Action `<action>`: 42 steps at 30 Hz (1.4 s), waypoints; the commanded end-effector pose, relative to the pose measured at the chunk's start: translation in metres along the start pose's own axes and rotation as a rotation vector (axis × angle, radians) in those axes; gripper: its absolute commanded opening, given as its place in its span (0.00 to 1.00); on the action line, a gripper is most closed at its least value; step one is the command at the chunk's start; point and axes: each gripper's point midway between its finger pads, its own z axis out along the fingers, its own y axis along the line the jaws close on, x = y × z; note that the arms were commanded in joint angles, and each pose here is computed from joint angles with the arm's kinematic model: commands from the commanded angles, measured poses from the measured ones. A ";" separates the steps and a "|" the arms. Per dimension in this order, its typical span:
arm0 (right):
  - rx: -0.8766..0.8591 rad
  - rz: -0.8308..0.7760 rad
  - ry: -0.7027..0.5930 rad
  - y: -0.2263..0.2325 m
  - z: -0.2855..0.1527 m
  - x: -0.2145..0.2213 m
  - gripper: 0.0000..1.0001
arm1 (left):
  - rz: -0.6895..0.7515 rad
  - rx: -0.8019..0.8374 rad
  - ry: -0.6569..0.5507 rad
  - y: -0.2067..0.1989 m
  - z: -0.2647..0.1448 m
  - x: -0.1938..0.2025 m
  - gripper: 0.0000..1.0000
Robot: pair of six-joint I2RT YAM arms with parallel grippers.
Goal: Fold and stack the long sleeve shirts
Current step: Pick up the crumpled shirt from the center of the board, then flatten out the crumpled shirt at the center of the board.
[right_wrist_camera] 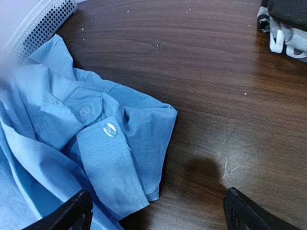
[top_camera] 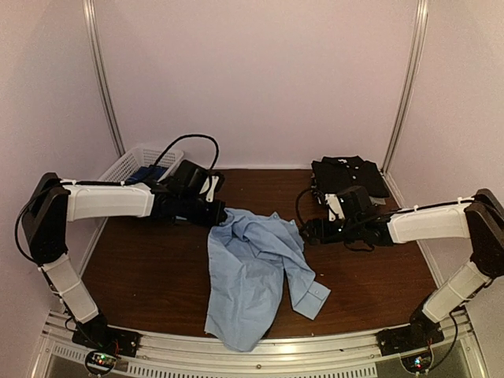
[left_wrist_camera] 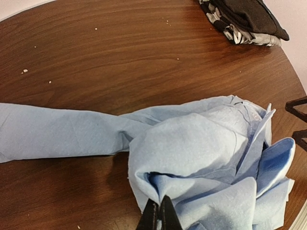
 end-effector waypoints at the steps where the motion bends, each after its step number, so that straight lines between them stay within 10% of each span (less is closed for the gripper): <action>1: -0.120 -0.047 0.009 0.031 0.023 -0.005 0.93 | 0.007 0.013 -0.069 -0.006 -0.016 -0.019 0.00; 11: -0.219 -0.050 0.071 0.059 0.058 0.017 0.69 | 0.034 0.089 -0.082 -0.020 -0.027 -0.020 0.00; 17: -0.232 -0.033 0.018 0.069 0.052 -0.009 0.02 | 0.102 0.186 -0.139 -0.048 -0.054 -0.038 0.00; 24: -0.036 -0.052 -0.210 0.056 -0.020 -0.085 0.00 | 0.257 0.340 -0.273 -0.119 -0.118 -0.067 0.00; 34: 0.086 -0.084 -0.698 0.072 -0.237 -0.214 0.00 | 0.501 0.695 -0.571 -0.257 -0.286 -0.102 0.00; 42: 0.013 -0.134 -0.870 0.111 -0.356 -0.275 0.00 | 0.402 0.755 -0.792 -0.252 -0.386 -0.128 0.00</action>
